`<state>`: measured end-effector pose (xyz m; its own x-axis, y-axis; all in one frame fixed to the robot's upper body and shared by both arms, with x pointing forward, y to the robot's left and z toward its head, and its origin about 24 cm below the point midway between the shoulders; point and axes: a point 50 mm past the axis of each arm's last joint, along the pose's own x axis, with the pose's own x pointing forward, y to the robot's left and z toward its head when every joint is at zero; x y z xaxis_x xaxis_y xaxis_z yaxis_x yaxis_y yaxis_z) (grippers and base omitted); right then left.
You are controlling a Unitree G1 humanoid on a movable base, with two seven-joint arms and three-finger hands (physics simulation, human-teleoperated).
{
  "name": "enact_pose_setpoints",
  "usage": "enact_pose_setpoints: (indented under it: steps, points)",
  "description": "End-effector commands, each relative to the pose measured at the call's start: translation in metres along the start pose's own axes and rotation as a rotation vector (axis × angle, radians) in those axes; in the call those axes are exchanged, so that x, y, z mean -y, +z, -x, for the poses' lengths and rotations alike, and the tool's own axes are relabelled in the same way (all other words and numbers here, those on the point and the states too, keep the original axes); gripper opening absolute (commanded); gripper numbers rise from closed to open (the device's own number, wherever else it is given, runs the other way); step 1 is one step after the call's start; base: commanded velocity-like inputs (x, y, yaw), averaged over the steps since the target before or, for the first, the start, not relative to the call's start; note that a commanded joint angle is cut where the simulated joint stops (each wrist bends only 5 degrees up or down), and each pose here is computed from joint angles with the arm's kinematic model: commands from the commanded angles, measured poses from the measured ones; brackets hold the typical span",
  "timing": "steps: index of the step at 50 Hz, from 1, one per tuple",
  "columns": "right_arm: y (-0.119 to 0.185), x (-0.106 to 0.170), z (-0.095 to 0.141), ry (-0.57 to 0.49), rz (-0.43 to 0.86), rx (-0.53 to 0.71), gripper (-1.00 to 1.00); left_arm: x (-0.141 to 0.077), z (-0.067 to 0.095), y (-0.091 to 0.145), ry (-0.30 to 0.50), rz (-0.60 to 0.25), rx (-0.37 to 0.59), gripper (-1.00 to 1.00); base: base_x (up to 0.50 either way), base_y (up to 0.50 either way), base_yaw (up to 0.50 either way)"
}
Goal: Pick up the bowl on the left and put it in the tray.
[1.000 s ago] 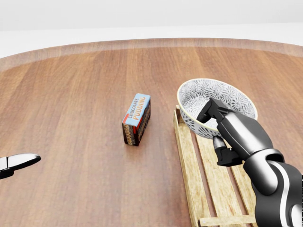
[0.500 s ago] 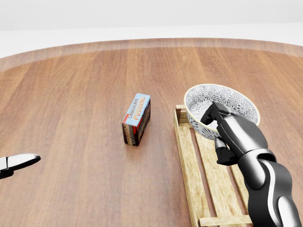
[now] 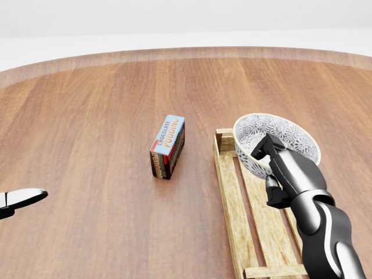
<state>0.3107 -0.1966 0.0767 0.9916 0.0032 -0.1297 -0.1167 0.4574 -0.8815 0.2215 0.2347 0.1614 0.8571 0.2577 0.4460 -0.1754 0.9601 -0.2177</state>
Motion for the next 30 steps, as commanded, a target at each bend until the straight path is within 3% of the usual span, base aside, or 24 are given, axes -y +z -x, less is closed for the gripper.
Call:
enact_pose_setpoints:
  steps: [1, 30]
  points:
    - [-0.007, -0.005, -0.002, -0.008, 0.041, -0.037, -1.00, 0.000, 0.000, 0.000, 0.000, 0.001, 0.002, 1.00, 0.00, 0.00, 0.00]
    - [-0.025, -0.028, -0.006, 0.027, 0.008, -0.108, -1.00, -0.001, 0.000, 0.000, 0.003, 0.003, 0.002, 1.00, 0.00, 0.00, 0.00]
